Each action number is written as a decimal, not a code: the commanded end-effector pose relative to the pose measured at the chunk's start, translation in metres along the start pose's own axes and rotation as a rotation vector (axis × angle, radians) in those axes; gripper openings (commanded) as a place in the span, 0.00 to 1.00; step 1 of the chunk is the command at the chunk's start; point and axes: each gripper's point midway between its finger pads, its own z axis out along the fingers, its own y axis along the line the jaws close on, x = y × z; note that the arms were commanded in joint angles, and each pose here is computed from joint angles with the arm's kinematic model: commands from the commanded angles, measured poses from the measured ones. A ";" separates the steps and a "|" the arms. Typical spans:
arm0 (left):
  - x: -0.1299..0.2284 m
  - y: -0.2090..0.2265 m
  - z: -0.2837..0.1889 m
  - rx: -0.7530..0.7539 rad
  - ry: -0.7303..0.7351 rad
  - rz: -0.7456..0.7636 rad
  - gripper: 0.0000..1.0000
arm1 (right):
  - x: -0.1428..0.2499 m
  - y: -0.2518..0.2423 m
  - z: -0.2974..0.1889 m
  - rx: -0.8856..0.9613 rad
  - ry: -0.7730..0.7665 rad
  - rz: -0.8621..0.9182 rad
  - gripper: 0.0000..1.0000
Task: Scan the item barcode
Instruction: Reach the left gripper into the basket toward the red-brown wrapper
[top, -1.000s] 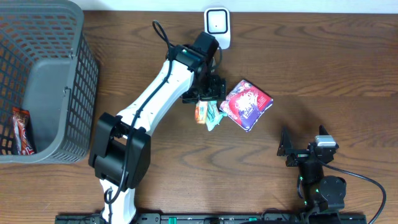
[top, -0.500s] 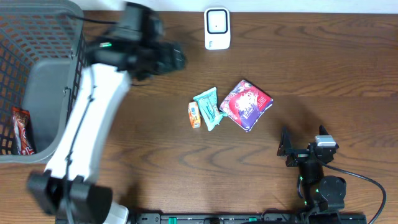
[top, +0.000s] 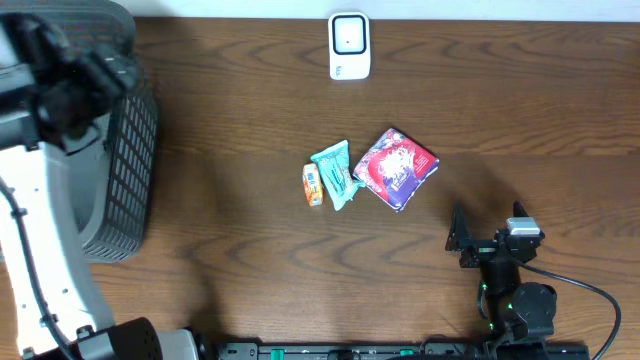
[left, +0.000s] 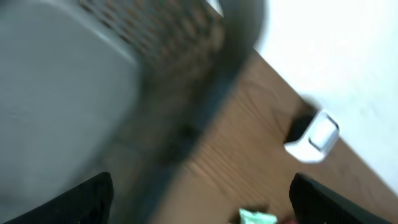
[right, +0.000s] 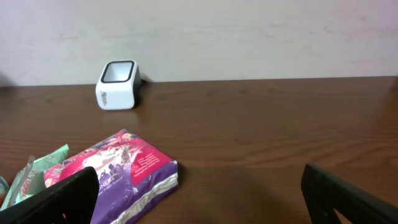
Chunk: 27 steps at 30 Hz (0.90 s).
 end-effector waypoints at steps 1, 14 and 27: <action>-0.026 0.026 -0.018 -0.047 -0.089 -0.043 0.90 | 0.001 -0.001 0.000 0.002 0.002 -0.008 0.99; -0.044 0.180 -0.021 -0.650 -0.228 -0.325 0.90 | 0.001 -0.001 0.000 0.003 0.002 -0.008 0.99; 0.015 0.274 0.048 -1.028 0.107 -0.249 0.90 | 0.001 -0.001 0.000 0.003 0.002 -0.008 0.99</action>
